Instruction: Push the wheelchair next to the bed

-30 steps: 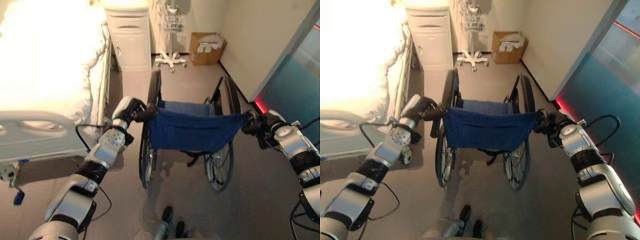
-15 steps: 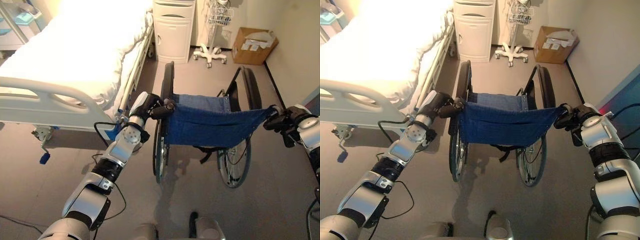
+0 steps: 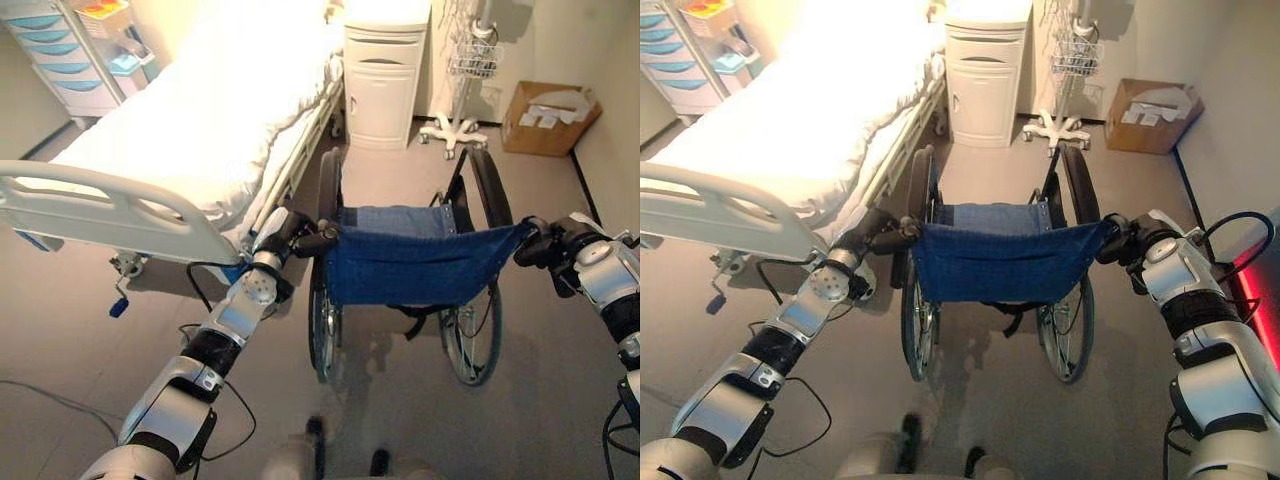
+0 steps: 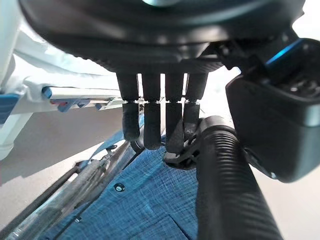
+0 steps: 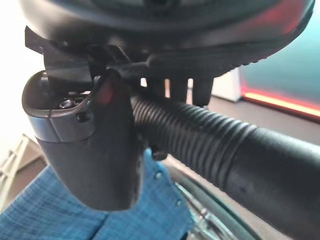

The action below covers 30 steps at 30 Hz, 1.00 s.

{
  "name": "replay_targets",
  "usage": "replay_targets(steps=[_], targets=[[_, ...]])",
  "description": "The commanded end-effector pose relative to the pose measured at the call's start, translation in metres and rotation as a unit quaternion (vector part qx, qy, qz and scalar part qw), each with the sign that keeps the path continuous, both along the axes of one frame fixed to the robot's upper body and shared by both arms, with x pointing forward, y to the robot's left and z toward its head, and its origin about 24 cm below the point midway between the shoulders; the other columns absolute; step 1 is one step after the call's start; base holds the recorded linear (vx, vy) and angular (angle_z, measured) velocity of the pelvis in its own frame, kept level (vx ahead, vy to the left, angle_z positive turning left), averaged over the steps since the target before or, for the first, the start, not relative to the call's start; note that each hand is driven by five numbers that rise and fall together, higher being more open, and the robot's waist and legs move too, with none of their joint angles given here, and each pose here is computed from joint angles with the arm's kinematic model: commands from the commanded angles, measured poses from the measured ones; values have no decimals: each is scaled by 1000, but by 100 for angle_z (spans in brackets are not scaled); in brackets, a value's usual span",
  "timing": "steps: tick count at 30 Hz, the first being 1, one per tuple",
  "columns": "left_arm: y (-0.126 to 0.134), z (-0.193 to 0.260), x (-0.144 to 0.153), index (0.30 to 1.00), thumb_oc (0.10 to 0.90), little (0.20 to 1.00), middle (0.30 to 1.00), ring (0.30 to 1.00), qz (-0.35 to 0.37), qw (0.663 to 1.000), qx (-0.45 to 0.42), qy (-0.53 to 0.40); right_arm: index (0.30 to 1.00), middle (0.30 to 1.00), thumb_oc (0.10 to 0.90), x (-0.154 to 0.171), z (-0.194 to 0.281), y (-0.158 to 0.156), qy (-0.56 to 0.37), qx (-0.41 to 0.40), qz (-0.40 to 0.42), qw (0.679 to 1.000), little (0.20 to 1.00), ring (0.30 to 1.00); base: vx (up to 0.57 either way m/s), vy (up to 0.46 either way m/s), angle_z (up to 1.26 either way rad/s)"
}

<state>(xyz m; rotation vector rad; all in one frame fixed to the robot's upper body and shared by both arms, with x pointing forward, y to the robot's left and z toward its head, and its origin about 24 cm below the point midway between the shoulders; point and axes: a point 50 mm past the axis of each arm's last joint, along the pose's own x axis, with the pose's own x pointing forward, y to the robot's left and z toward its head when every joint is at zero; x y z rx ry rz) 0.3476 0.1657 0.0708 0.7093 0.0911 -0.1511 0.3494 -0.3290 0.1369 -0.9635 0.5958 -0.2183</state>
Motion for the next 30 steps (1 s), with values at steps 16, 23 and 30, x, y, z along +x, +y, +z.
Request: replay_targets(steps=[16, 23, 30], targets=[[35, -68, -26, 300, 400, 300, 300, 300, 53, 984, 93, 145, 300, 300, 400, 31, -25, 111, -68, 124, 171, 975, 300, 300, 305, 152, -15], [22, -48, -9, 300, 400, 300, 300, 300, 48, 989, 106, 97, 300, 300, 400, 33, -13, 104, -101, 163, 119, 974, 300, 300, 127, -44, -6], [18, -29, 1, 300, 400, 300, 300, 300, 42, 992, 104, 62, 300, 300, 400, 31, 4, 91, -99, 149, 91, 980, 300, 300, 317, -123, 57]])
